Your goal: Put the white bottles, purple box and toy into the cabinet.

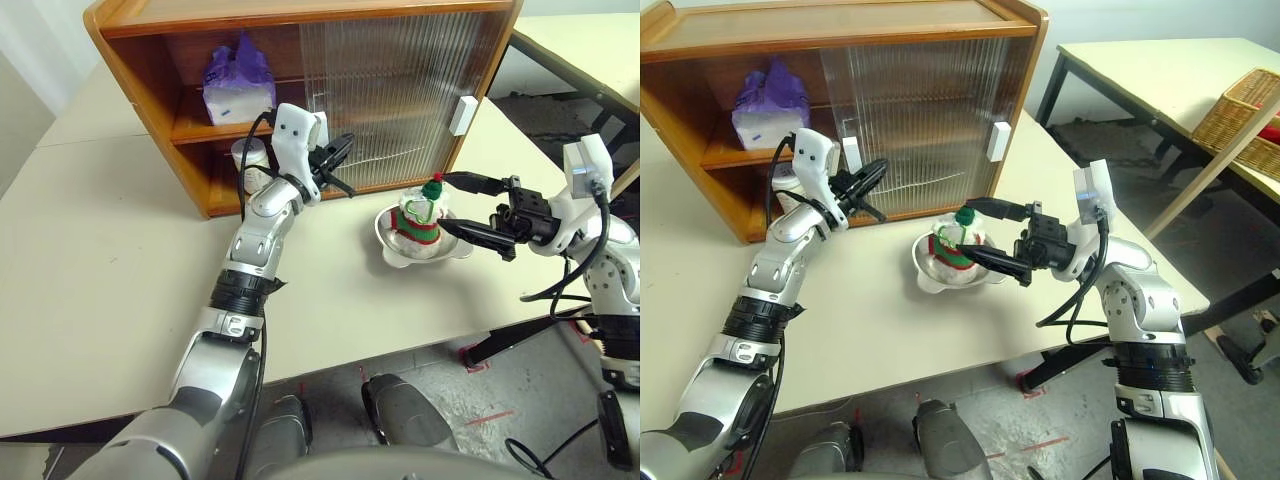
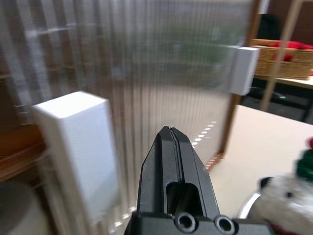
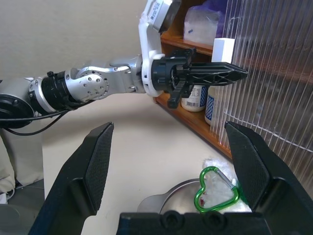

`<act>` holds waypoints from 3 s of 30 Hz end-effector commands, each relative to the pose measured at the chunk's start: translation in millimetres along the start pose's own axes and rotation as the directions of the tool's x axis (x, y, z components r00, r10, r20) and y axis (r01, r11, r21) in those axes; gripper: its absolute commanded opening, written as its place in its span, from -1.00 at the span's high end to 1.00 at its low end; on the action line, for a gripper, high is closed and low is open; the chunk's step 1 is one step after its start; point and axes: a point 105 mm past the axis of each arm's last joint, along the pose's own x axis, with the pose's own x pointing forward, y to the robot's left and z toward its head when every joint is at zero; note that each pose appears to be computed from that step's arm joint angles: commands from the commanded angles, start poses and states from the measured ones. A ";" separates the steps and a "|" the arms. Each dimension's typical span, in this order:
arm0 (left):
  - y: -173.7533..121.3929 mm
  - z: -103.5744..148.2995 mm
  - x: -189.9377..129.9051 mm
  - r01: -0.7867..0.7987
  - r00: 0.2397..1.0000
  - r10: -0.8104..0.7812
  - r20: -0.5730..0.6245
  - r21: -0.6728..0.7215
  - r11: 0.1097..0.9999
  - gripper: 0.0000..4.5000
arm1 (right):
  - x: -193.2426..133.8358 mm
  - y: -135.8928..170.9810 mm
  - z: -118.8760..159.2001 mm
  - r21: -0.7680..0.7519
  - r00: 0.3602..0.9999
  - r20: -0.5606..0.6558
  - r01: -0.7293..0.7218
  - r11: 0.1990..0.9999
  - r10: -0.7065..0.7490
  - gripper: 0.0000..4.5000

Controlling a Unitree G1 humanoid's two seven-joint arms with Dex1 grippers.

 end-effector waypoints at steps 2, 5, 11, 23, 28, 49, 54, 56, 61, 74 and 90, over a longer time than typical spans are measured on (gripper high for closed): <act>23.7 6.4 -13.5 -0.108 0.993 0.105 0.047 0.061 0.992 0.99 | -2.2 0.3 -0.5 -0.016 1.000 -0.007 0.009 1.000 -0.009 -1.00; 34.4 14.4 -22.7 -0.159 0.984 0.152 0.092 0.080 0.984 0.99 | -2.7 -0.5 -1.2 -0.016 1.000 -0.006 0.011 1.000 -0.011 -1.00; 50.9 13.9 -40.2 -0.215 0.975 0.206 0.089 0.109 0.971 0.99 | -4.2 -3.7 0.4 -0.023 1.000 -0.007 0.015 1.000 -0.015 -1.00; 68.0 11.7 -60.8 -0.274 0.961 0.267 0.071 0.133 0.953 0.99 | -6.8 -3.9 -1.2 -0.024 1.000 -0.011 0.019 1.000 -0.019 -1.00; 63.7 4.4 -63.9 -0.247 0.969 0.244 0.046 0.105 0.963 0.99 | -7.8 -3.3 -2.2 -0.021 1.000 -0.015 0.018 1.000 -0.018 -1.00; 17.4 -5.9 -22.3 -0.060 0.998 0.058 0.027 0.055 0.997 0.99 | -7.0 -2.0 -2.7 -0.015 1.000 -0.018 0.015 1.000 -0.015 -1.00; 31.7 -5.6 -28.7 -0.121 0.992 0.120 0.028 0.072 0.990 0.99 | -5.9 1.1 -5.0 -0.004 1.000 -0.017 0.014 1.000 -0.014 -1.00; 36.0 -3.8 -32.4 -0.142 0.990 0.140 0.037 0.082 0.986 0.99 | -5.7 1.5 -5.2 -0.002 1.000 -0.017 0.013 1.000 -0.013 -1.00; 49.6 5.1 -42.9 -0.205 0.977 0.198 0.075 0.115 0.972 0.99 | -4.5 1.6 -5.7 0.007 1.000 -0.018 0.008 1.000 -0.008 -1.00; 71.0 -1.0 -68.5 -0.278 0.960 0.274 0.052 0.143 0.950 0.99 | -4.2 1.7 -5.6 0.013 1.000 -0.022 0.002 1.000 -0.002 -1.00; 108.3 -1.5 -106.2 -0.387 0.920 0.390 0.024 0.200 0.900 0.99 | -2.4 0.2 -5.0 0.012 1.000 -0.021 -0.004 1.000 0.004 -1.00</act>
